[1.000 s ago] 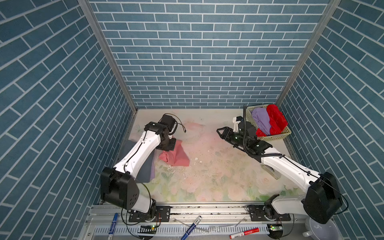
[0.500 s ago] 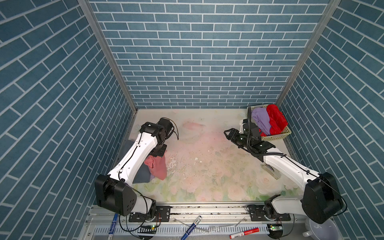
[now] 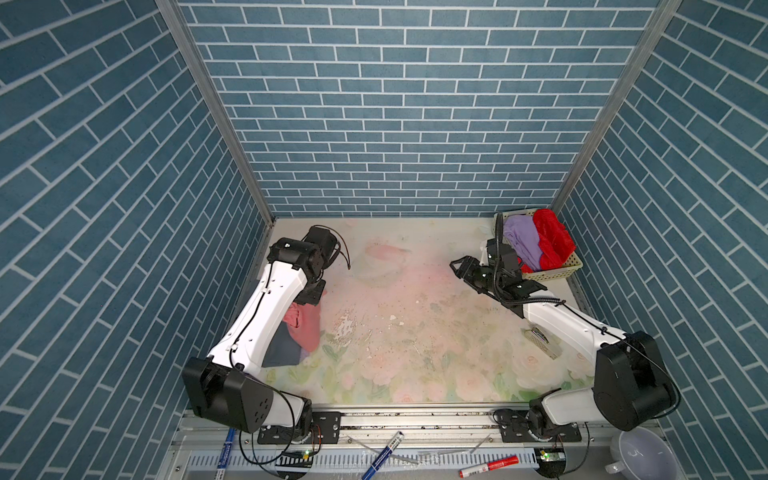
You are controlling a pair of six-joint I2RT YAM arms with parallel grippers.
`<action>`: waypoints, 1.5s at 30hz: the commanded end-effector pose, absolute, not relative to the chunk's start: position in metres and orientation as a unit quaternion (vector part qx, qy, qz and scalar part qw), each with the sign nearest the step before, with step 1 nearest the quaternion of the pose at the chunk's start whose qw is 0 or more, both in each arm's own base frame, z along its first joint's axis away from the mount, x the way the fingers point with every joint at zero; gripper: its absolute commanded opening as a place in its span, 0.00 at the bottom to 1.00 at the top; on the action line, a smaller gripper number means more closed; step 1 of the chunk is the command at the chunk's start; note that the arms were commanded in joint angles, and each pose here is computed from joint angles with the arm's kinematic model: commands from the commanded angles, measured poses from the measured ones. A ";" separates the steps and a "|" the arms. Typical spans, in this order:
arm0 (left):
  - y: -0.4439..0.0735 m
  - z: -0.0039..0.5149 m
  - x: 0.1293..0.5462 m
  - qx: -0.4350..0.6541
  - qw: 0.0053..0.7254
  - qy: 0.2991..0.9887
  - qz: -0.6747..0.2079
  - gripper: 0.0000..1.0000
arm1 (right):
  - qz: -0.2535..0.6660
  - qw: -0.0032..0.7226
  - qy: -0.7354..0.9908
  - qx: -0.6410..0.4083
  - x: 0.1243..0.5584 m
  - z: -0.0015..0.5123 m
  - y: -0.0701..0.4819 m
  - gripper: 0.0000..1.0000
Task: Fold and stack the t-shirts
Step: 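Carry the shirt toward the grey stack with the left gripper while the right withdraws, then lower the pink shirt onto the grey cloth stack with the left gripper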
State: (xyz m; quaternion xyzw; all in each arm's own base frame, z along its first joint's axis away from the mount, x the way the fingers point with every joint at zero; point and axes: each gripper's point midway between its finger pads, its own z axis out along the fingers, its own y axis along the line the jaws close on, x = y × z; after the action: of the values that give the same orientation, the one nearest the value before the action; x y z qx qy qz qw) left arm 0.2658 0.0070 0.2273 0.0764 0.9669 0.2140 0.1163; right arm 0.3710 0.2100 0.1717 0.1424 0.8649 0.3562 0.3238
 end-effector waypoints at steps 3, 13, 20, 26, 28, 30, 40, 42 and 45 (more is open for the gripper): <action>0.014 0.241 0.257 0.069 0.119 0.967 0.215 0.00 | 0.358 0.308 0.868 0.153 0.370 0.155 0.207 0.58; 0.039 0.244 0.247 0.043 0.093 0.963 0.248 0.00 | 0.364 0.298 0.869 0.153 0.372 0.149 0.210 0.58; 0.065 0.224 0.256 0.015 0.080 0.962 0.261 0.00 | 0.368 0.296 0.867 0.158 0.373 0.150 0.211 0.57; 0.100 0.197 0.263 -0.008 0.046 0.954 0.297 0.00 | 0.363 0.295 0.868 0.167 0.373 0.147 0.208 0.57; 0.109 0.187 0.269 -0.019 0.039 0.952 0.303 0.00 | 0.365 0.292 0.868 0.170 0.374 0.146 0.209 0.57; 0.117 0.176 0.273 -0.024 0.028 0.951 0.306 0.00 | 0.368 0.290 0.867 0.171 0.375 0.147 0.210 0.57; 0.164 0.158 0.273 -0.073 -0.018 0.926 0.370 0.32 | 0.360 0.288 0.869 0.179 0.378 0.147 0.209 0.57; 0.173 0.166 0.272 -0.093 -0.016 0.917 0.388 0.51 | 0.361 0.288 0.868 0.182 0.379 0.148 0.209 0.56; 0.183 0.176 0.271 -0.121 -0.009 0.906 0.405 0.68 | 0.361 0.288 0.868 0.185 0.378 0.147 0.208 0.56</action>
State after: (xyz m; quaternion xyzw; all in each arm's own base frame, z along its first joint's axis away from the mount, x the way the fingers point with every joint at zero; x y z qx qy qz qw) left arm 0.2689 0.1680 0.1551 -0.0860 0.9254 0.3680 -0.0280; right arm 0.3757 0.2108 0.1473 0.1685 0.8697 0.3618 0.2904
